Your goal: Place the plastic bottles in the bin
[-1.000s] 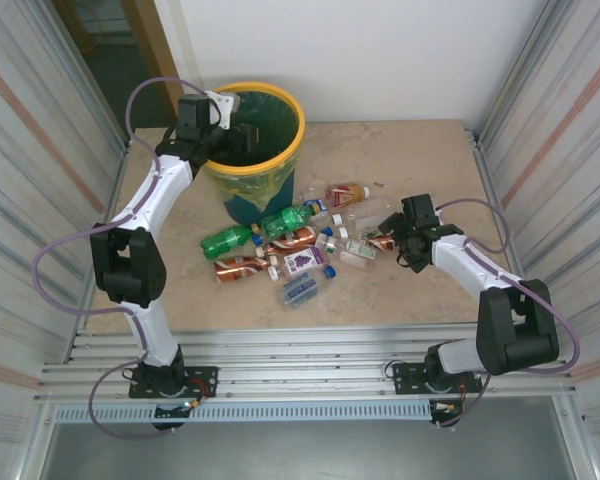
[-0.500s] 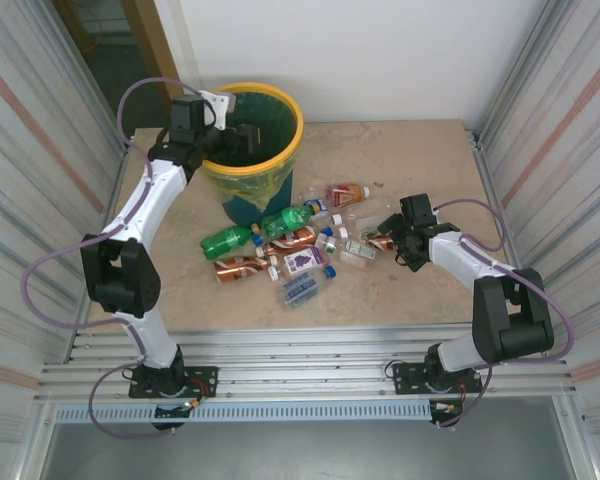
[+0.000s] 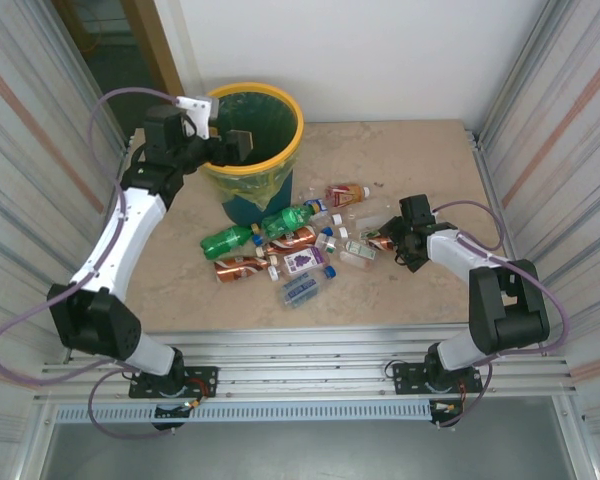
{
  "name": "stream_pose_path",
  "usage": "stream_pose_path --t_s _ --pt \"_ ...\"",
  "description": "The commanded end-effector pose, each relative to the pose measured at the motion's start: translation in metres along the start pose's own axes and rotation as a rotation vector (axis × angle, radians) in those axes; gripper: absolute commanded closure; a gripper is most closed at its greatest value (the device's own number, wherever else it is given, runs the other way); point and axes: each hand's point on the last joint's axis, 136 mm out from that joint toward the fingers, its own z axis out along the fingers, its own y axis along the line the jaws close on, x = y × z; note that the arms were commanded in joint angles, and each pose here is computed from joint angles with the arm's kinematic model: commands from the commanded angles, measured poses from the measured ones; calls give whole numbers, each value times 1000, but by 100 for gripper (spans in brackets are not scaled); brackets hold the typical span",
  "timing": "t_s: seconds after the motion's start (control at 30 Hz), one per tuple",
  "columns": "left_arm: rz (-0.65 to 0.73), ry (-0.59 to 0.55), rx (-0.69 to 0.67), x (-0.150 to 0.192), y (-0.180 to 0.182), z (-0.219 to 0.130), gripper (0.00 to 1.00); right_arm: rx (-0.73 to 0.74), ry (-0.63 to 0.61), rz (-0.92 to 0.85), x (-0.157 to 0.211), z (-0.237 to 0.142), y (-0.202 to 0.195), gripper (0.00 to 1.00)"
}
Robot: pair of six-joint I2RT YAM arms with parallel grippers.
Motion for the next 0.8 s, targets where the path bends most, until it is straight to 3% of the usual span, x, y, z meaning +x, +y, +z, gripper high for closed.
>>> stream_pose_path --t_s 0.0,0.23,0.77 --pt "-18 -66 5 -7 -6 -21 6 13 -12 -19 -6 3 -2 10" --pt "-22 -99 -1 -5 -10 -38 5 47 -34 -19 -13 6 -14 12" --pt "-40 -89 -25 9 -3 -36 4 123 -37 -16 -19 12 -46 19"
